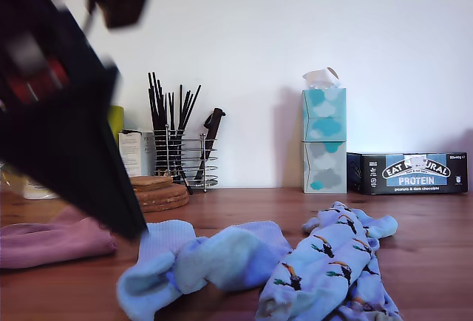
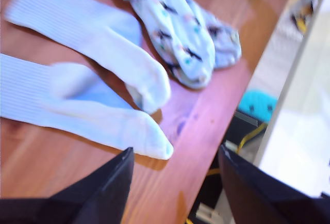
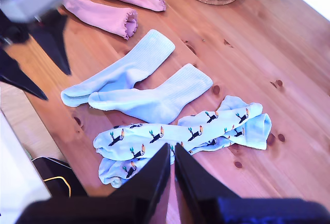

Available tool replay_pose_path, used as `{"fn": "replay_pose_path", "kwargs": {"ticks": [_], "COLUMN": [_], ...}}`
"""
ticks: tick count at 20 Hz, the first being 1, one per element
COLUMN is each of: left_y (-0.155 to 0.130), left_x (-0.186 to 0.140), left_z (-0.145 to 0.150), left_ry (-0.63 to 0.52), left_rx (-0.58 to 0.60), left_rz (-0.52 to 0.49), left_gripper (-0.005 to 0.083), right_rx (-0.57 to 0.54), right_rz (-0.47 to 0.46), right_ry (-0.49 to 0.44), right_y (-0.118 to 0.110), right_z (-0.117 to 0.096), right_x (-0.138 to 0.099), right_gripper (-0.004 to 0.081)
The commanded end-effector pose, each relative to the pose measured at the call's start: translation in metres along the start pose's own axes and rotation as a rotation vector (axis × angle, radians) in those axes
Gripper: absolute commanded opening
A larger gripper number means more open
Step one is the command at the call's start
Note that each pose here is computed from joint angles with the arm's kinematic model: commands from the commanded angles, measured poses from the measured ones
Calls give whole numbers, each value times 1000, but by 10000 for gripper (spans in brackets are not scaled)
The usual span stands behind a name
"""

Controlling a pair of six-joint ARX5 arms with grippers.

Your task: Pair up the socks based on colour and pattern, by placing each sock on top of its pair

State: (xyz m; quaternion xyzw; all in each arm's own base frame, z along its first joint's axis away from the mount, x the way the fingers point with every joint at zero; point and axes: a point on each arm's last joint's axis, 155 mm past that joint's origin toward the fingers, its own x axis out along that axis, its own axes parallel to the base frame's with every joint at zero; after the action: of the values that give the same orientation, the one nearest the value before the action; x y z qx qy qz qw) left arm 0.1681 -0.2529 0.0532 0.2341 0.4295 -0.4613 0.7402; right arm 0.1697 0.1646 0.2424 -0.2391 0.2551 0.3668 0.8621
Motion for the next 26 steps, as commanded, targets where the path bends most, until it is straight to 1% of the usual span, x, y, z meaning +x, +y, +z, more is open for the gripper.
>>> {"fn": "replay_pose_path", "kwargs": {"ticks": [1,3,6,7,8,9,10,13,15,17,20,22,24,25,26], "left_y": [6,21,26,30,31,31,31,45,59,71,90,95,97,94,93], "left_x": [17,30,46,49,52,53,53,45,33,19,-6,-24,-43,-50,-56], "left_z": [-9,-15,-17,-18,-19,-21,-21,-24,-22,-2,47,89,137,155,165], "left_ry": [32,66,84,86,92,99,102,130,158,120,14,-94,-254,-314,-346], "left_rx": [7,1,1,2,2,3,6,50,95,153,202,211,219,225,240], "left_rz": [30,100,116,132,135,134,135,202,264,319,381,381,363,343,330], "left_gripper": [463,463,460,416,263,82,-28,-24,-24,-24,-24,-24,-24,-24,-24], "right_rx": [-4,-4,-4,-4,-4,-4,-4,-4,-5,-7,-7,-7,-6,-6,-5], "right_rz": [4,4,4,4,4,4,4,4,4,5,5,5,4,4,5], "right_ry": [-5,-5,-5,-5,-5,-5,-5,-5,-5,-5,-5,-5,-5,-5,-5], "right_y": [1,1,1,1,1,1,1,1,1,1,1,1,1,1,1], "right_z": [1,1,1,1,1,1,1,1,1,1,1,1,1,1,1], "right_x": [1,1,1,1,1,1,1,1,1,1,1,1,1,1,1], "right_gripper": [-13,-13,-13,-13,-13,-13,-13,-13,-13,-13,-13,-13,-13,-13,-13]}}
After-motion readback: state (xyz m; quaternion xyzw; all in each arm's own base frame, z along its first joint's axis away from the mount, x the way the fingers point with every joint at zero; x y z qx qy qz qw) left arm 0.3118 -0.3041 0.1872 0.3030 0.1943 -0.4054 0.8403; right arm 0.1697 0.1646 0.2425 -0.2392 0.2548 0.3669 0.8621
